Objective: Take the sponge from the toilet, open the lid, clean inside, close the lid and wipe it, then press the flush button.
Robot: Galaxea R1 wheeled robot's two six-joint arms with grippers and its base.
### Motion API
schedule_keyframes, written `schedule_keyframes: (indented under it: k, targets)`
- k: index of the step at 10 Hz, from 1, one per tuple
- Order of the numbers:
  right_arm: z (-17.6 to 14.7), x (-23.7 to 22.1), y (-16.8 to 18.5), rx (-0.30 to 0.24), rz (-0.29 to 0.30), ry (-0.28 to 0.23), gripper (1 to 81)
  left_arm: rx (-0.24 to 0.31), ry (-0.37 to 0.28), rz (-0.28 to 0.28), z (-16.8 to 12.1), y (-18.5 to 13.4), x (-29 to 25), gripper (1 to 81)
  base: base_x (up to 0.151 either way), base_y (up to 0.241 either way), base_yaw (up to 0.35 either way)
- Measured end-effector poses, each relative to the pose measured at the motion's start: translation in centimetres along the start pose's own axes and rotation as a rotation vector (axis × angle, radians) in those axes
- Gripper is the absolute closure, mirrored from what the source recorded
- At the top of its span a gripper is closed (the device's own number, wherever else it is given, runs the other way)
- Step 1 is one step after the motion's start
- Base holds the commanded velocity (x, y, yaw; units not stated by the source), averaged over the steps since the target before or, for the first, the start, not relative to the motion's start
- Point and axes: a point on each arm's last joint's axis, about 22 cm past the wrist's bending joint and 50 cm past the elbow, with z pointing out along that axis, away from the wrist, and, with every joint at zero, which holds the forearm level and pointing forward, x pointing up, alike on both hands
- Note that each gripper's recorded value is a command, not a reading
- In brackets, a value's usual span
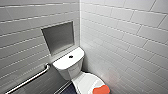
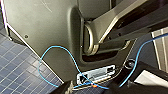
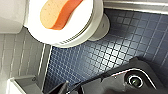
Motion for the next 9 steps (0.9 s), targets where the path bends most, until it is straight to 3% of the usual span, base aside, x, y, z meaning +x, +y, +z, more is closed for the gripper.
schedule_keyframes:
  k: [6, 8, 9]
  targets:
    - [5.1, 7.6, -6.0, 0.110, -0.012, 0.085, 1.0, -0.022, 0.010, 0.002, 3.4, 0.1, 0.8, 1.0, 0.000, 0.000, 0.000]
    - [7.2, 8.9, -5.6, 0.103, 0.023, 0.098, 1.0, -0.020, 0.006, -0.006, 4.2, -0.6, 0.6, 1.0, 0.000, 0.000, 0.000]
    - [8.7, 9.1, -4.2, 0.078, 0.048, 0.092, 1.0, -0.021, -0.037, -0.028, 4.6, -0.9, -1.8, 1.0, 0.000, 0.000, 0.000]
